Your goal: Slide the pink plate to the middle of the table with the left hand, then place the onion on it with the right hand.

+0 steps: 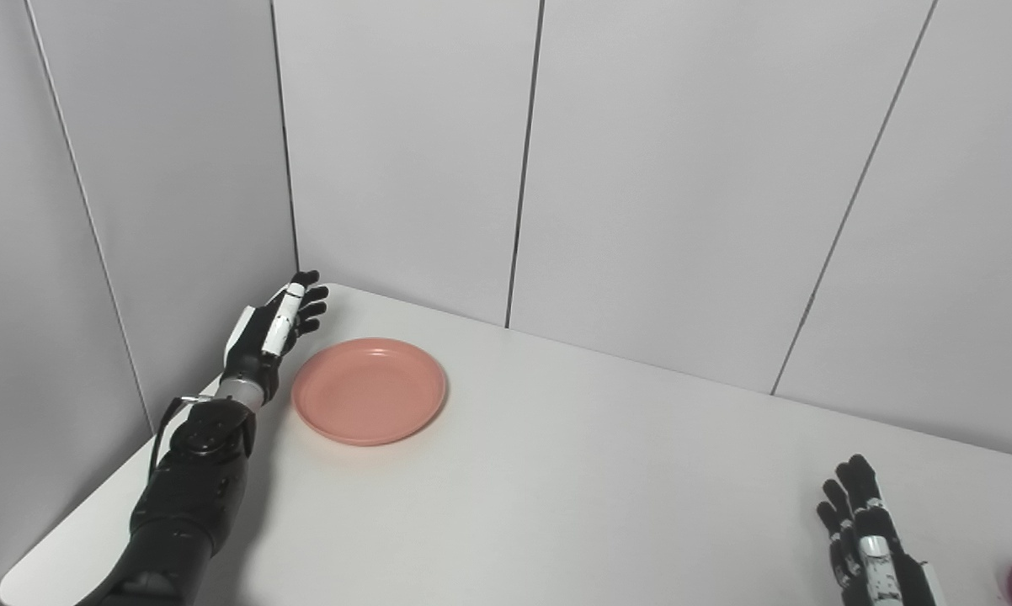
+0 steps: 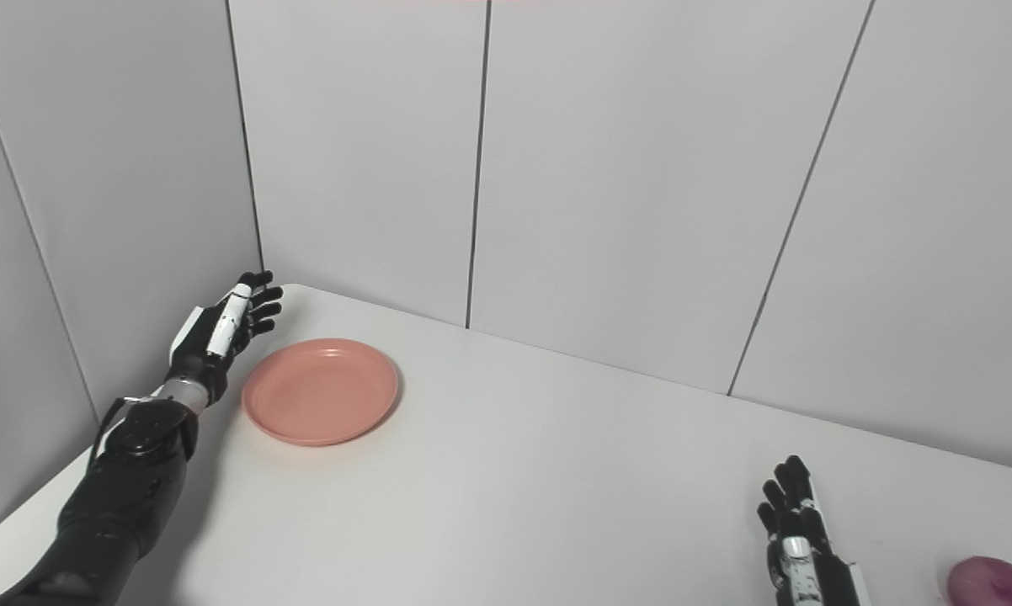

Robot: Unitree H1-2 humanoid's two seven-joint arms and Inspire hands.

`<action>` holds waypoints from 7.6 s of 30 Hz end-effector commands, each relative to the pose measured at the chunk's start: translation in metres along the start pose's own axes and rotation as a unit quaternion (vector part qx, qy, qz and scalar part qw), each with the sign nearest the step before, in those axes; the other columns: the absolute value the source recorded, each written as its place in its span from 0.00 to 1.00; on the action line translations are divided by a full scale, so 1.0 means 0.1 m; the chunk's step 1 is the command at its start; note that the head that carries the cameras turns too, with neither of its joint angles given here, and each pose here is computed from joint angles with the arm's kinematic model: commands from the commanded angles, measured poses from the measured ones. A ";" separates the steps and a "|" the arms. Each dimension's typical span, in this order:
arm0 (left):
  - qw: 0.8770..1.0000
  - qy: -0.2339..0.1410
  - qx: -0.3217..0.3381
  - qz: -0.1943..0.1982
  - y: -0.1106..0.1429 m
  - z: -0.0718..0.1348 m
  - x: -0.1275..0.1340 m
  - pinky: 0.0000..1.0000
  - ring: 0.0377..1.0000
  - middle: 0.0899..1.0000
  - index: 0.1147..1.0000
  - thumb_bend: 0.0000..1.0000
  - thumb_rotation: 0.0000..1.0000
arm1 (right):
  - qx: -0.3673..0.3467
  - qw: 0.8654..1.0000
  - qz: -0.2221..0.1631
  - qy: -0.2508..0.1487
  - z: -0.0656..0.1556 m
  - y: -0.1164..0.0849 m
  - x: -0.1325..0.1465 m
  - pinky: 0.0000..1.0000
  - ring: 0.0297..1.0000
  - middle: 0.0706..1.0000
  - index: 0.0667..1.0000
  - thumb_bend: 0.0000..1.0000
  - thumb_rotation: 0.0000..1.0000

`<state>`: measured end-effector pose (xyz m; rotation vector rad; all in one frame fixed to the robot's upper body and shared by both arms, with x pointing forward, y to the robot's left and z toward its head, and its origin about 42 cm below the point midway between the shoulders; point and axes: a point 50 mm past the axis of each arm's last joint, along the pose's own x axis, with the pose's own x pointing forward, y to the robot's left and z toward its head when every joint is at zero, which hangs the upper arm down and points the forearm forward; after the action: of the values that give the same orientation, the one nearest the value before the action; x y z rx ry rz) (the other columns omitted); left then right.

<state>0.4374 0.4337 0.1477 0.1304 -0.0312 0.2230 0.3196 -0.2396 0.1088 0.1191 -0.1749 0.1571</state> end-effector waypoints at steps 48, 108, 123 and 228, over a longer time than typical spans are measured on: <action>0.998 -0.015 0.019 -0.062 -0.23 0.08 0.04 0.93 0.90 0.89 0.89 0.54 1.00 | 0.000 0.999 -0.018 0.030 -0.16 -0.01 -0.28 1.00 0.98 0.99 1.00 0.53 0.79; 0.989 0.015 -0.063 -0.136 -1.56 -0.16 -0.30 0.93 0.92 0.90 0.90 0.58 1.00 | -0.007 1.000 -0.022 0.012 -0.07 0.20 -0.19 1.00 0.99 0.98 1.00 0.48 0.80; 0.983 0.016 -0.088 -0.161 -1.72 -0.16 -0.45 0.92 0.92 0.91 0.91 0.58 1.00 | -0.030 0.998 -0.042 0.026 0.02 0.52 -0.18 1.00 1.00 0.96 0.93 0.53 0.77; 0.958 0.025 -0.092 -0.271 -2.85 0.16 -1.71 1.00 0.98 0.98 0.97 0.53 1.00 | -0.041 0.997 -0.053 0.034 0.08 0.74 -0.11 1.00 0.95 0.93 0.92 0.57 0.78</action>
<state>0.3361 0.1318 0.1131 -0.0318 0.0529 -0.2614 0.2915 -0.1735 0.1133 0.0410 -0.0699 0.0444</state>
